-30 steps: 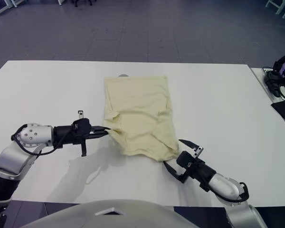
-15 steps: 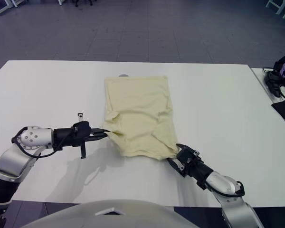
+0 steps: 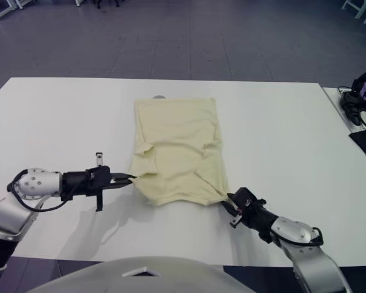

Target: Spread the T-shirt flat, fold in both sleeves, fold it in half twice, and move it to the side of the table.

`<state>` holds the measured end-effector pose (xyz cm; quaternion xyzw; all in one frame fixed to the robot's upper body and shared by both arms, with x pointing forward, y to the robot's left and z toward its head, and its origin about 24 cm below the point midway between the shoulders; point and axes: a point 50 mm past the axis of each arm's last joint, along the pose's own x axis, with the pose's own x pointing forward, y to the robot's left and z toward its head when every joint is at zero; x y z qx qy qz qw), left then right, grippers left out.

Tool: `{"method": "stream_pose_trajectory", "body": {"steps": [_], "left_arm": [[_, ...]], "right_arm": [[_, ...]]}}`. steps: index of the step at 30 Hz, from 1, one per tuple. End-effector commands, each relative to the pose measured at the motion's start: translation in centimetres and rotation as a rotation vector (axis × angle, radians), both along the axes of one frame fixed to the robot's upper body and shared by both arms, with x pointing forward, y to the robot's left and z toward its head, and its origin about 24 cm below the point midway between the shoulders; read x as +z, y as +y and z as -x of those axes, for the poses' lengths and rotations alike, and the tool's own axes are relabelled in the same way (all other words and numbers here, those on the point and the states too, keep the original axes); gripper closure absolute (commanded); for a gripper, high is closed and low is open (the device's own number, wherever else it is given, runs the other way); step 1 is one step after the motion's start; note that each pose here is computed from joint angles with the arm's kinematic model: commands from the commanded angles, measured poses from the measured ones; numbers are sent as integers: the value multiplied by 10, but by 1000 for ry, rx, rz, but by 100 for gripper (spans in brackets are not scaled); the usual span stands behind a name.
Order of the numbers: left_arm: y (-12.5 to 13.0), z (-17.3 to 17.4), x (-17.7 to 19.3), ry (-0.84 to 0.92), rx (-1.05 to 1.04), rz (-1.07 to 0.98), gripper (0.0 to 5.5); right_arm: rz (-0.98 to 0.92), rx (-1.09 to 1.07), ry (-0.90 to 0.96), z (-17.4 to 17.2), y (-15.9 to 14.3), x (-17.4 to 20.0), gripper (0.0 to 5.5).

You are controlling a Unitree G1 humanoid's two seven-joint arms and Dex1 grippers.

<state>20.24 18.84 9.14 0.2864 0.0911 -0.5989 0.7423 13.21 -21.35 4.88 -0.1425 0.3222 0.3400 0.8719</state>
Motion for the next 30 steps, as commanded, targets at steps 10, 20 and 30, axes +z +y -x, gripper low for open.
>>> {"method": "stream_pose_trajectory", "body": {"steps": [10, 20, 30], "left_arm": [[6, 0, 4, -59, -46, -59, 550], [15, 27, 35, 79, -132, -19, 550], [35, 66, 57, 418, -272, -47, 550]], "right_arm": [[-10, 66, 98, -14, -7, 23, 549], [-155, 394, 119, -21, -5, 86, 549], [-320, 703, 457, 15, -6, 114, 549]]}}
